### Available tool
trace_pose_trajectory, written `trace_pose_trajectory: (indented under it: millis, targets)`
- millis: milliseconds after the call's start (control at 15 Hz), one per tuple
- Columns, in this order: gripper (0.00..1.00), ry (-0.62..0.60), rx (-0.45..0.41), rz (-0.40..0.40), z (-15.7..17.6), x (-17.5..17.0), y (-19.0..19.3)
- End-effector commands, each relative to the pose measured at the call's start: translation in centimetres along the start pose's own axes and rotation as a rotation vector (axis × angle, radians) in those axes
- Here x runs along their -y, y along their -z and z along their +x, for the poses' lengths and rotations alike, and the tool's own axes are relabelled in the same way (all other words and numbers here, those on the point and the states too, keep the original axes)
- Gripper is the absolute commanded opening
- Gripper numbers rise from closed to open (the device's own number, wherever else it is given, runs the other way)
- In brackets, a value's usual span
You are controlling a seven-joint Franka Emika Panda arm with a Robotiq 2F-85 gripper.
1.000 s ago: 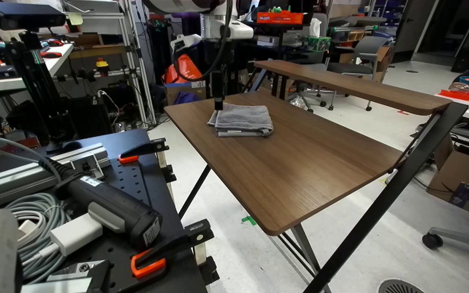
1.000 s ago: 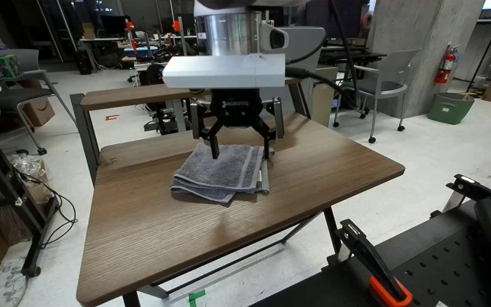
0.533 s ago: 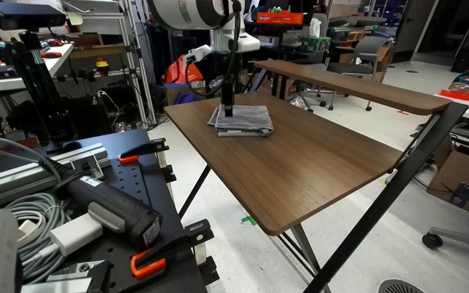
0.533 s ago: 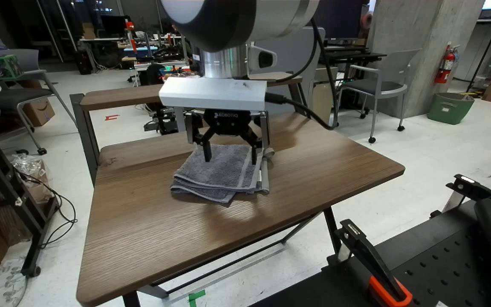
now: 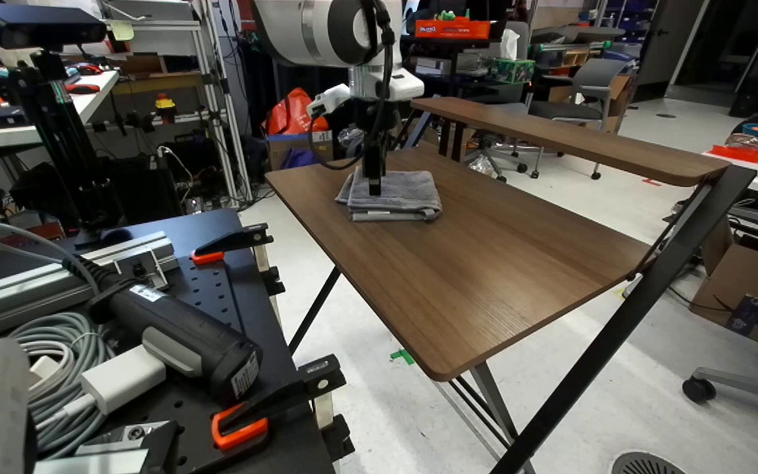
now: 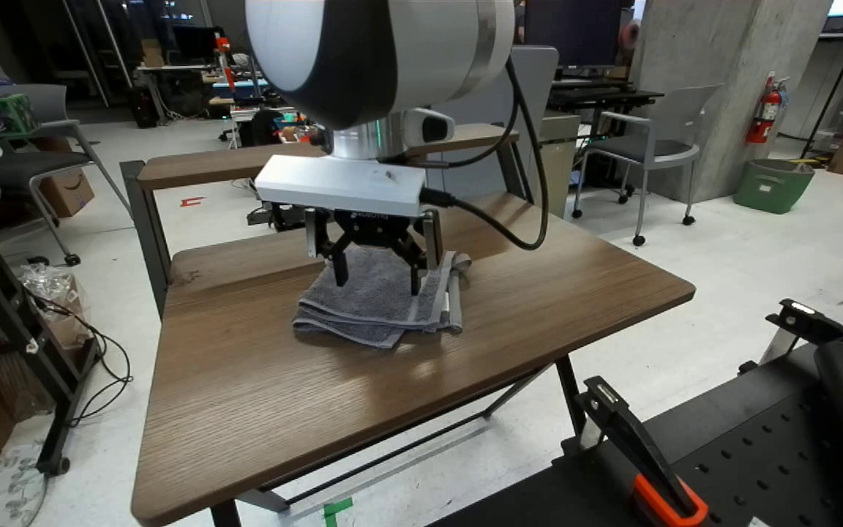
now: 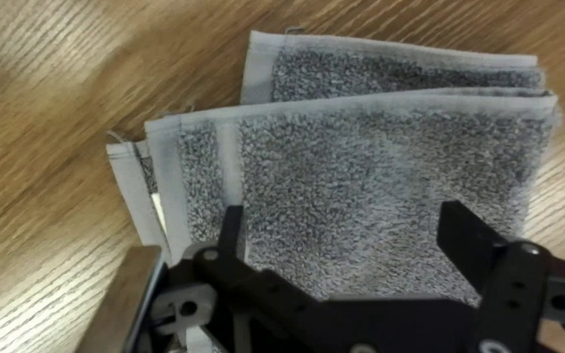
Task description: Move the towel to the right
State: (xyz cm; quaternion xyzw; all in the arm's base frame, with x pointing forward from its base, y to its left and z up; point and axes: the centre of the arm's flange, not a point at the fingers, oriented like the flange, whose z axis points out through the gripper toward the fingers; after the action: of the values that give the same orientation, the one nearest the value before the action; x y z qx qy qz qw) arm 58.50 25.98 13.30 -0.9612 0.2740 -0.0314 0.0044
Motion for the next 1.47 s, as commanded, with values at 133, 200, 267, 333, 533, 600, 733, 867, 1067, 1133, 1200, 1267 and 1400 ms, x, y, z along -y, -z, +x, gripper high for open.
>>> trace_pose_trajectory:
  millis: [133, 200, 267, 333, 533, 600, 733, 867, 1067, 1133, 1200, 1267, 1400]
  targets:
    - [1.0, -0.046, 0.002, 0.004, 1.7, -0.2, -2.1]
    - [1.0, -0.057, 0.003, -0.002, 2.1, -0.6, -2.3]
    - [1.0, -0.069, 0.003, -0.01, 2.7, -1.3, -2.5]
    - [1.0, -0.08, 0.0, -0.018, 3.2, -2.0, -2.7]
    - [1.0, -0.121, -0.008, -0.044, 5.3, -4.6, -3.2]
    - [1.0, -0.139, -0.011, -0.053, 6.0, -5.5, -3.3]
    - [1.0, -0.186, -0.021, -0.081, 7.8, -7.9, -3.7]
    - [1.0, -0.245, -0.028, -0.094, 9.8, -10.7, -3.8]
    - [1.0, -0.329, -0.045, -0.121, 12.4, -14.6, -3.8]
    - [1.0, -0.359, -0.044, -0.126, 13.3, -15.9, -3.8]
    - [1.0, -0.388, -0.043, -0.124, 14.1, -17.0, -3.7]
    - [1.0, -0.411, -0.044, -0.123, 14.7, -17.8, -3.3]
    - [1.0, -0.454, -0.048, -0.104, 15.9, -18.9, -2.5]
